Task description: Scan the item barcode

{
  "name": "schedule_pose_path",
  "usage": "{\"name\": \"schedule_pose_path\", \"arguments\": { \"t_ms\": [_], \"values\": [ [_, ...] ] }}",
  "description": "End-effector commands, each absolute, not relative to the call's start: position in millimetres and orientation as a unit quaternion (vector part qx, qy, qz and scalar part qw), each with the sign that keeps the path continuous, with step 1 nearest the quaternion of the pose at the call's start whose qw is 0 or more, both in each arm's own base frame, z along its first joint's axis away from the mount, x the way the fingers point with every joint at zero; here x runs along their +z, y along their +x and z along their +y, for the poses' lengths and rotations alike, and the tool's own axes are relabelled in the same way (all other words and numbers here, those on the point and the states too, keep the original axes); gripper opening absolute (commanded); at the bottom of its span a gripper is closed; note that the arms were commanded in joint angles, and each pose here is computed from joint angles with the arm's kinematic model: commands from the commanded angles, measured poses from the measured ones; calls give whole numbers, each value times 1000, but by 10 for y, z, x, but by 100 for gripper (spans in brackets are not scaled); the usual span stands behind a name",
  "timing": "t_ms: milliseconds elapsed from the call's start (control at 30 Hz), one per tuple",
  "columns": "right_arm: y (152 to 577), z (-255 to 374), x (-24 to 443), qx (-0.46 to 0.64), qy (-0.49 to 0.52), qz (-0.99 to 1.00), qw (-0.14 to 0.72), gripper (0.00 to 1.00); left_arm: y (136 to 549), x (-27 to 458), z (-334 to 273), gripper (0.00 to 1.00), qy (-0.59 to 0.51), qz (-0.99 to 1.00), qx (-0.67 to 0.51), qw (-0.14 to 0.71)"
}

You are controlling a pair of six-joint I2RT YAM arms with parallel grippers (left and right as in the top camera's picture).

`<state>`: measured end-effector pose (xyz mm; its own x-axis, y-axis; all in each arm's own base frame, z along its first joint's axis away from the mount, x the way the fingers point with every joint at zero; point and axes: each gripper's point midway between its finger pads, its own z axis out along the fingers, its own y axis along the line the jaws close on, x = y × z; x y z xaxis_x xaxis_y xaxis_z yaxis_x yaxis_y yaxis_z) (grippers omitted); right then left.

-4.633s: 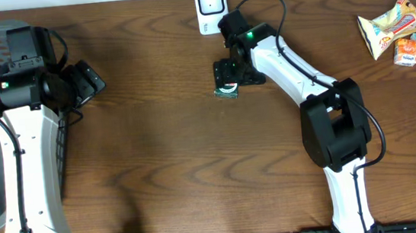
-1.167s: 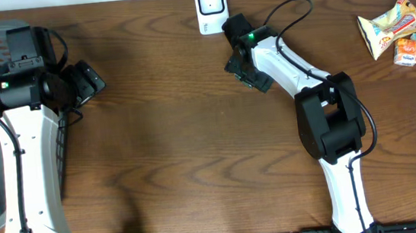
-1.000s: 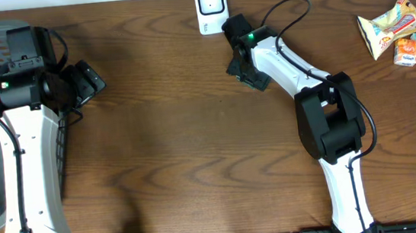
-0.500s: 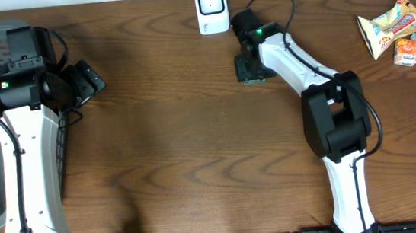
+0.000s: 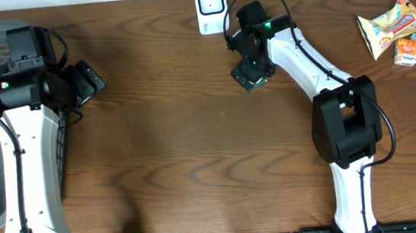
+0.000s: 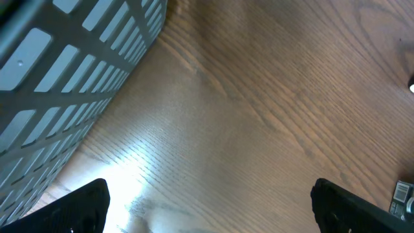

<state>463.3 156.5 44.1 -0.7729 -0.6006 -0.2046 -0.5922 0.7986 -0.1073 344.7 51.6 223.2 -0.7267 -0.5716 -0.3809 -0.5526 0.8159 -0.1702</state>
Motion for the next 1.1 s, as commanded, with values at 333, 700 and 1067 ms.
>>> {"name": "schedule_pose_path", "arguments": {
  "t_ms": [333, 700, 1067],
  "values": [
    [4615, 1436, 467, 13, -106, 988, 111, 99, 3450, 2255, 532, 98, -308, 927, -21, 215],
    [4423, 1371, -31, 1, -209, 973, 95, 99, 3450, 2255, 532, 97, -308, 927, -21, 215],
    [4391, 1544, -74, 61, -220, 969, 99, 75, 3449, 2254, 532, 98, -308, 927, -21, 215]
  ]
}}
